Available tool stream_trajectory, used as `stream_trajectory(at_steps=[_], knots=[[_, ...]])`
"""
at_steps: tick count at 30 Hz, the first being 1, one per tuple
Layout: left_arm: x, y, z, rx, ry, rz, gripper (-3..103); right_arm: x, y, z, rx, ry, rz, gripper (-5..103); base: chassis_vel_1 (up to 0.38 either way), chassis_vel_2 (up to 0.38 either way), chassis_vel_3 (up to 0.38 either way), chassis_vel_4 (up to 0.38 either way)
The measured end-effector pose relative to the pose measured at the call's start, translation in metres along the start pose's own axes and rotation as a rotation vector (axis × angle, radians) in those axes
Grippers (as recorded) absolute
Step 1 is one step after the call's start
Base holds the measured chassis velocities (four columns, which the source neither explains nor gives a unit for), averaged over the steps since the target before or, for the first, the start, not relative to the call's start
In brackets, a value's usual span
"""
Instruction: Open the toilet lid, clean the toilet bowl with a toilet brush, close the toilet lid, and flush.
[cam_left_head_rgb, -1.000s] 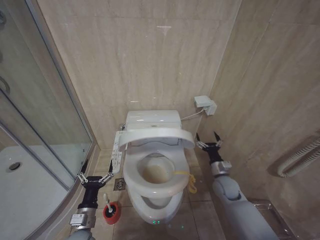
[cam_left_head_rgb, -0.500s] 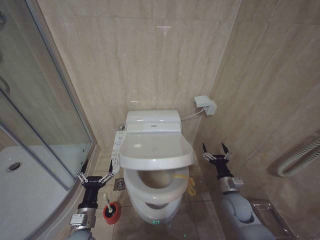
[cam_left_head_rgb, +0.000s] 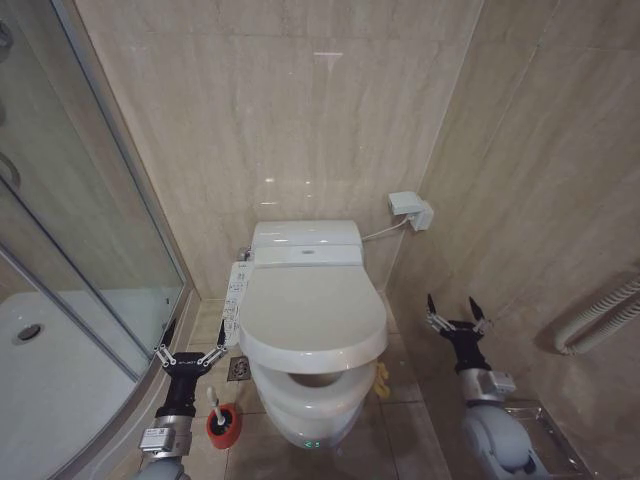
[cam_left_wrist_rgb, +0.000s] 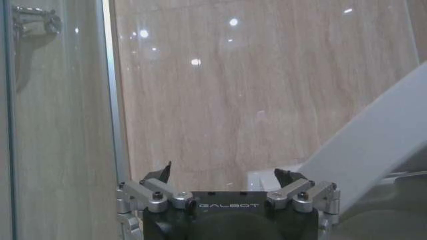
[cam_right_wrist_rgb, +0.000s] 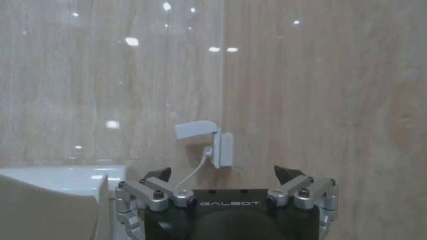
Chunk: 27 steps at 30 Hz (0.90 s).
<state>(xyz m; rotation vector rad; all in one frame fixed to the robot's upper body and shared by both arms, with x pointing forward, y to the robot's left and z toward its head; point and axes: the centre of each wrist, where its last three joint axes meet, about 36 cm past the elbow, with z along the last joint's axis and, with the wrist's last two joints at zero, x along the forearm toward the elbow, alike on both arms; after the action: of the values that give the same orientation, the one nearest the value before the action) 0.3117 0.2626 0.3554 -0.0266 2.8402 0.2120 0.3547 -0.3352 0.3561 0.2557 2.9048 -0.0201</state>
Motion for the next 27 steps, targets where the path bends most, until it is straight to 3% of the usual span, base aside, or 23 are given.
stream_trajectory(at_steps=[4,11,20,27], knots=[[0.0,0.0,0.0,0.0,0.0,0.0,100,0.009,0.002,-0.013,-0.003,0.002,0.019,100,0.0,0.0,0.0,0.0],[0.0,0.0,0.0,0.0,0.0,0.0,100,0.03,0.03,-0.046,-0.074,0.007,-0.011,100,0.0,0.0,0.0,0.0],[0.0,0.0,0.0,0.0,0.0,0.0,100,0.055,0.059,-0.039,-0.103,-0.013,-0.054,100,0.0,0.0,0.0,0.0],[0.0,0.0,0.0,0.0,0.0,0.0,100,0.05,0.071,-0.036,-0.121,-0.026,-0.056,100,0.0,0.0,0.0,0.0]])
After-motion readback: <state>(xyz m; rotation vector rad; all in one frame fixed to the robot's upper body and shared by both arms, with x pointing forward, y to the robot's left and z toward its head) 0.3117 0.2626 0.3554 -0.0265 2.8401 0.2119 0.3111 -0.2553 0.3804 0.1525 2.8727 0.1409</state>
